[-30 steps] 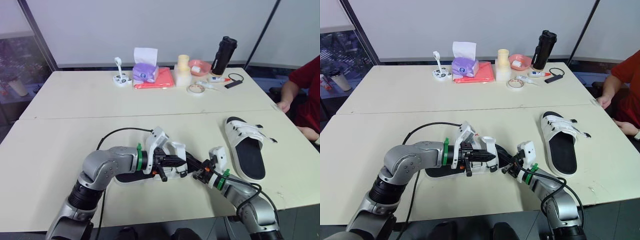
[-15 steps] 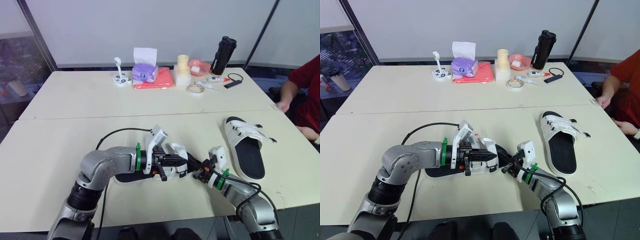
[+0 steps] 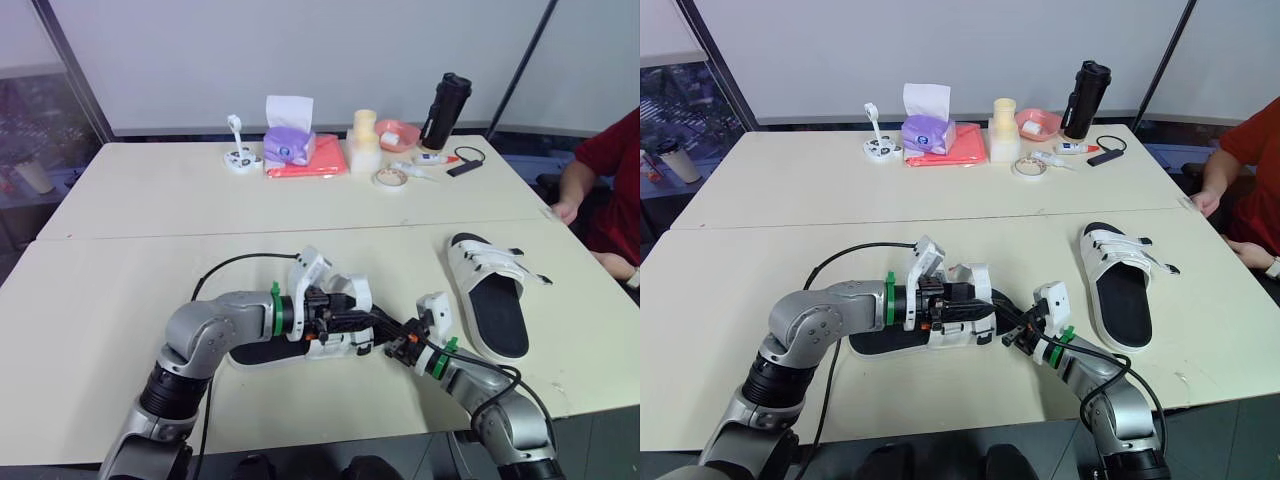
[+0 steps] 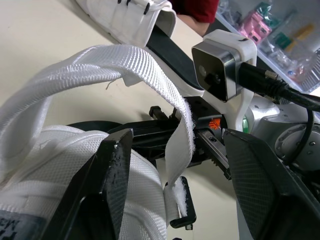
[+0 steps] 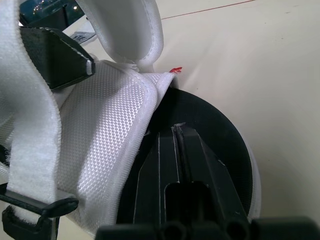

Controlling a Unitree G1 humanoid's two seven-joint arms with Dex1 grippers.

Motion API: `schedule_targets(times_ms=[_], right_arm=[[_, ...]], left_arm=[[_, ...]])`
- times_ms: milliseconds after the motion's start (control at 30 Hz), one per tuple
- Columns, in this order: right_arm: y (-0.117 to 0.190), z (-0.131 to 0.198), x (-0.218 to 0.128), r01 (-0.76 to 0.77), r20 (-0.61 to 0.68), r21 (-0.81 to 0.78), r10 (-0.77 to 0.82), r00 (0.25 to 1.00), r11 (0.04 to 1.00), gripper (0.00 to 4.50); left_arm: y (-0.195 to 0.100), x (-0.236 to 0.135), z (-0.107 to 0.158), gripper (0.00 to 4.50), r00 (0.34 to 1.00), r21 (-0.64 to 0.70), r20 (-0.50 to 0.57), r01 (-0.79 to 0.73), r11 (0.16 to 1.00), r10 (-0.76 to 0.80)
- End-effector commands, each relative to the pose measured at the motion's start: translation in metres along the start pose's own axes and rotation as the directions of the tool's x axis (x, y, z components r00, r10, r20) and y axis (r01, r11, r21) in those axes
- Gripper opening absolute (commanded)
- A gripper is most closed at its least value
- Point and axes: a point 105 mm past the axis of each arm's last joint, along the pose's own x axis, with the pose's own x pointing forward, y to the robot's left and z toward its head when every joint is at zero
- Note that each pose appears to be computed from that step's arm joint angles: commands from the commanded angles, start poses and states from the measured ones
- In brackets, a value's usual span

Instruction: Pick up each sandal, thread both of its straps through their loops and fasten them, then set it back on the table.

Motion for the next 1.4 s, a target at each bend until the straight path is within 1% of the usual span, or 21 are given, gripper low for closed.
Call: schedule_targets(times_ms=[33,167,200,267,300,367,400,467,567,767,967,1100,1200,1300,1400], right_arm=[[0.003,-0.067,-0.004,0.033,-0.223,0.125,-0.004,0.975,0.992,0.00],[0.003,-0.066,-0.003,0.031,-0.223,0.123,-0.003,0.975,0.992,0.00],[0.003,-0.066,-0.003,0.031,-0.224,0.123,-0.003,0.975,0.992,0.00],[0.003,-0.066,-0.004,0.031,-0.224,0.122,-0.003,0.975,0.992,0.00],[0.003,-0.066,-0.004,0.032,-0.224,0.122,-0.004,0.975,0.992,0.00],[0.002,-0.067,-0.004,0.034,-0.224,0.123,-0.005,0.974,0.992,0.00],[0.002,-0.067,-0.004,0.034,-0.225,0.123,-0.005,0.974,0.992,0.00],[0.002,-0.067,-0.004,0.034,-0.225,0.124,-0.006,0.974,0.992,0.00],[0.003,-0.067,-0.004,0.035,-0.223,0.125,-0.006,0.975,0.992,0.00],[0.003,-0.067,-0.004,0.037,-0.223,0.127,-0.008,0.975,0.991,0.00],[0.003,-0.068,-0.005,0.037,-0.225,0.128,-0.007,0.974,0.991,0.00],[0.003,-0.068,-0.005,0.035,-0.226,0.128,-0.005,0.974,0.991,0.00],[0.003,-0.068,-0.005,0.033,-0.228,0.126,-0.004,0.974,0.991,0.00],[0.003,-0.069,-0.005,0.032,-0.231,0.125,-0.002,0.973,0.992,0.00],[0.006,-0.071,-0.008,0.028,-0.239,0.125,0.003,0.971,0.992,0.00]], left_arm=[[-0.004,-0.005,0.000,2.67,1.000,0.019,0.007,0.014,1.000,-0.015],[-0.014,-0.004,-0.005,2.67,0.998,0.023,-0.014,0.062,0.998,-0.062],[-0.016,-0.002,-0.006,2.43,0.997,0.026,-0.019,0.072,0.997,-0.071],[-0.019,0.000,-0.008,1.78,0.997,0.032,-0.025,0.078,0.996,-0.077],[-0.019,0.001,-0.008,1.34,0.997,0.037,-0.025,0.078,0.996,-0.077],[-0.019,0.004,-0.007,0.31,0.997,0.042,-0.016,0.072,0.997,-0.072],[-0.018,0.005,-0.006,0.04,0.997,0.043,-0.014,0.071,0.997,-0.070],[-0.018,0.006,-0.006,0.04,0.998,0.044,-0.014,0.069,0.997,-0.069],[-0.018,0.006,-0.011,0.04,0.996,0.045,-0.048,0.071,0.996,-0.069],[-0.017,0.003,-0.027,0.04,0.986,0.098,-0.153,0.078,0.992,-0.063],[-0.019,0.003,-0.031,0.04,0.982,0.123,-0.175,0.098,0.988,-0.075],[-0.015,0.002,-0.032,0.04,0.982,0.139,-0.179,0.082,0.987,-0.056],[-0.011,0.001,-0.027,0.80,0.987,0.158,-0.152,0.068,0.985,-0.044],[-0.010,-0.003,-0.023,2.22,0.989,0.165,-0.136,0.073,0.984,-0.051],[-0.004,-0.008,-0.013,3.75,0.996,0.178,-0.082,0.042,0.983,-0.028]])
